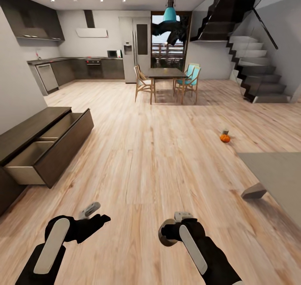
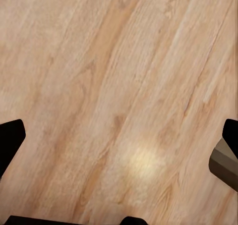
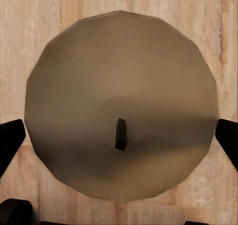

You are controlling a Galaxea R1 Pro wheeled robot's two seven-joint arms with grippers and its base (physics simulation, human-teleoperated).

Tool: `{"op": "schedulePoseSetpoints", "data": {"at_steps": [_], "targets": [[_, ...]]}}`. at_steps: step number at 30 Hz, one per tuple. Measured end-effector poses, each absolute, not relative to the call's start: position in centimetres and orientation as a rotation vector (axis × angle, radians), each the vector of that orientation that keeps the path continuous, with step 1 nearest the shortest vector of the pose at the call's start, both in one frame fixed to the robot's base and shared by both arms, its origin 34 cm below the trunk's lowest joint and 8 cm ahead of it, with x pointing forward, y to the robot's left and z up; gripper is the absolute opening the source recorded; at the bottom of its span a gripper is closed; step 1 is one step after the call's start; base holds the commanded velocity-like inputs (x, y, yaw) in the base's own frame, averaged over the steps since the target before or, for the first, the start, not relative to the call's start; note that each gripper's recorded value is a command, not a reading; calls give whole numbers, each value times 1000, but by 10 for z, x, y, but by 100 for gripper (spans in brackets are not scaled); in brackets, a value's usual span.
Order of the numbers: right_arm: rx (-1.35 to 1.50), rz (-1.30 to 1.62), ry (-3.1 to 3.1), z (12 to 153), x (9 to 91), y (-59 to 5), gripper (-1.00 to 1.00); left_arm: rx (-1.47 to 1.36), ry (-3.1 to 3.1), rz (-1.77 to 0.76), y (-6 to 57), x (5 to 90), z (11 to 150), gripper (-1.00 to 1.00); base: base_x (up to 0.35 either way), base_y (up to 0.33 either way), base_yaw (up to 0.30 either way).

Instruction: Place each of the two pumpkins and all three candles from the living room inside a cabinet in the living room (use any cabinet), then make sure every cabinet is closed, and position the cauldron so it is next to a table in the living room.

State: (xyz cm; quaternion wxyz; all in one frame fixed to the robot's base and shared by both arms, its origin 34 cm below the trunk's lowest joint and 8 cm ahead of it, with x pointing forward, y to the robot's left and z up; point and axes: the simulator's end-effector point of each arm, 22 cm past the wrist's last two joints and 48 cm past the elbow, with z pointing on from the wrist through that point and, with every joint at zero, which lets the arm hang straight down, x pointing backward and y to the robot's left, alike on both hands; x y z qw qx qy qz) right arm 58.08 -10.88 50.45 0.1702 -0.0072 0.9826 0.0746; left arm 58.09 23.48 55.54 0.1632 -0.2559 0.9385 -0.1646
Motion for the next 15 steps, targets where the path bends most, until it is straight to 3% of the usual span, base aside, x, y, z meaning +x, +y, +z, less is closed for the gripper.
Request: {"op": "schedulePoseSetpoints", "data": {"at_steps": [15], "targets": [[-23,208,2790,504,581,-109,-100,-731,2679,-471,233,580,555,100,338,128,0]]}}
